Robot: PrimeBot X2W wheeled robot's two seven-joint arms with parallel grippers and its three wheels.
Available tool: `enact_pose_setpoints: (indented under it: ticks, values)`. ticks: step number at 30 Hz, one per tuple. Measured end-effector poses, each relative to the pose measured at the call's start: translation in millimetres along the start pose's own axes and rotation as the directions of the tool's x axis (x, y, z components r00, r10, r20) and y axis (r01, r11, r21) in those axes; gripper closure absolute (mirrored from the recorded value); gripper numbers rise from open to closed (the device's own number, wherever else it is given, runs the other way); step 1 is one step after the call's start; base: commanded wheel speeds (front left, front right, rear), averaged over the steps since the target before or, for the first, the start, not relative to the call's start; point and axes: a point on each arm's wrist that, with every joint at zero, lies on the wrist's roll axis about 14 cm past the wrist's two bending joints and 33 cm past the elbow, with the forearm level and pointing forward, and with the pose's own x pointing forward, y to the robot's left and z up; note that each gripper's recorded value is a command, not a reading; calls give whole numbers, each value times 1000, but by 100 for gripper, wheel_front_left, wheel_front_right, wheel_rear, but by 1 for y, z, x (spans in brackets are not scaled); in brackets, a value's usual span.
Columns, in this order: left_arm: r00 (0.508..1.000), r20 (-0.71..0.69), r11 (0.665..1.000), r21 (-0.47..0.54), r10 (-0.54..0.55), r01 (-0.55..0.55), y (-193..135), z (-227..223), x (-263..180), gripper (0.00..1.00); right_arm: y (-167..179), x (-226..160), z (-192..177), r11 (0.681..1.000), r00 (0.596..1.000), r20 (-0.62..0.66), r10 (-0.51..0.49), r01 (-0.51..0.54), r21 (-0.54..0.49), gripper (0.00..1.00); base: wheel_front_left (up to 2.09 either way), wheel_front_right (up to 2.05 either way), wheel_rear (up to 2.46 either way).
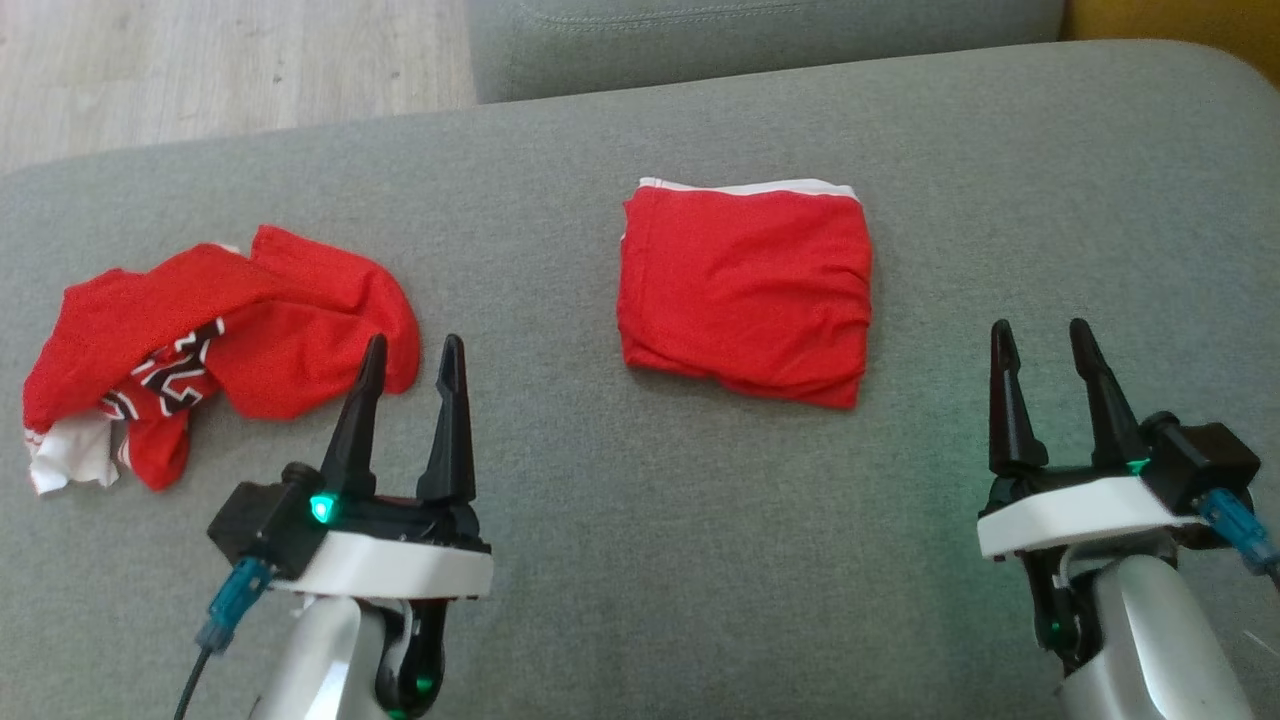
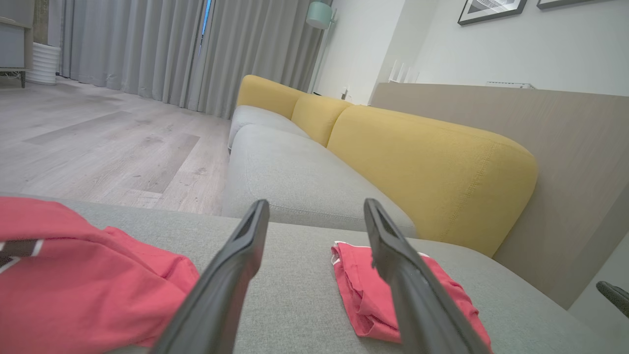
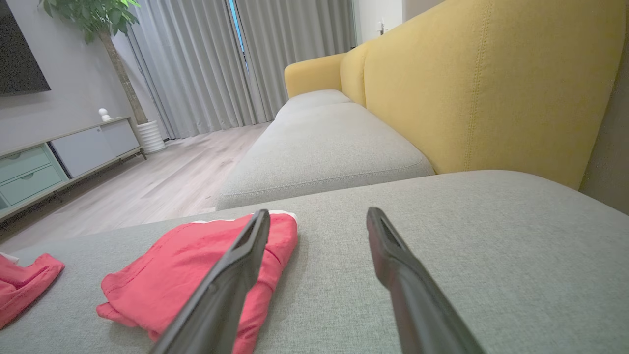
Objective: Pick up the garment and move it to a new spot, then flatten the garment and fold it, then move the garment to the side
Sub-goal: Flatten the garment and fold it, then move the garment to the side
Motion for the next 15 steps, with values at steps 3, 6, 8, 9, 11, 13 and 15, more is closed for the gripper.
enact_pose_setpoints:
  ticks: [3, 6, 8, 9, 11, 13, 15]
  values:
    - [1000, -3, 1000, 2, 6, -6, 2, -1, -1, 0, 1, 2, -3, 1000, 1000, -6, 3, -3, 1, 0, 0, 0, 0]
    - [1000, -6, 1000, 4, 12, -12, 5, -2, -1, 0, 1, 5, -11, 1000, 999, -33, 3, -3, -4, 0, 0, 0, 0]
    - [1000, -11, 1000, 3, 17, -17, 7, -4, -1, 0, 1, 10, -20, 1000, 998, -59, 6, -6, -7, 0, 0, 0, 0]
    - [1000, -14, 1000, 3, 21, -21, 9, -5, -1, 0, 2, 14, -23, 1000, 998, -69, 8, -8, -6, 0, 0, 0, 0]
    - [999, -22, 1000, 2, 27, -27, 11, -9, -1, 0, 5, 24, -28, 1000, 996, -88, 16, -16, -3, 0, 0, 0, 0]
    - [999, -29, 1000, 2, 30, -30, 13, -11, -1, 0, 9, 35, -33, 1000, 994, -111, 26, -25, 8, 0, 0, 0, 0]
    - [999, -28, 1000, 4, 31, -31, 15, -11, 2, 0, 14, 46, -42, 999, 988, -152, 36, -29, 43, 0, 0, 0, 0]
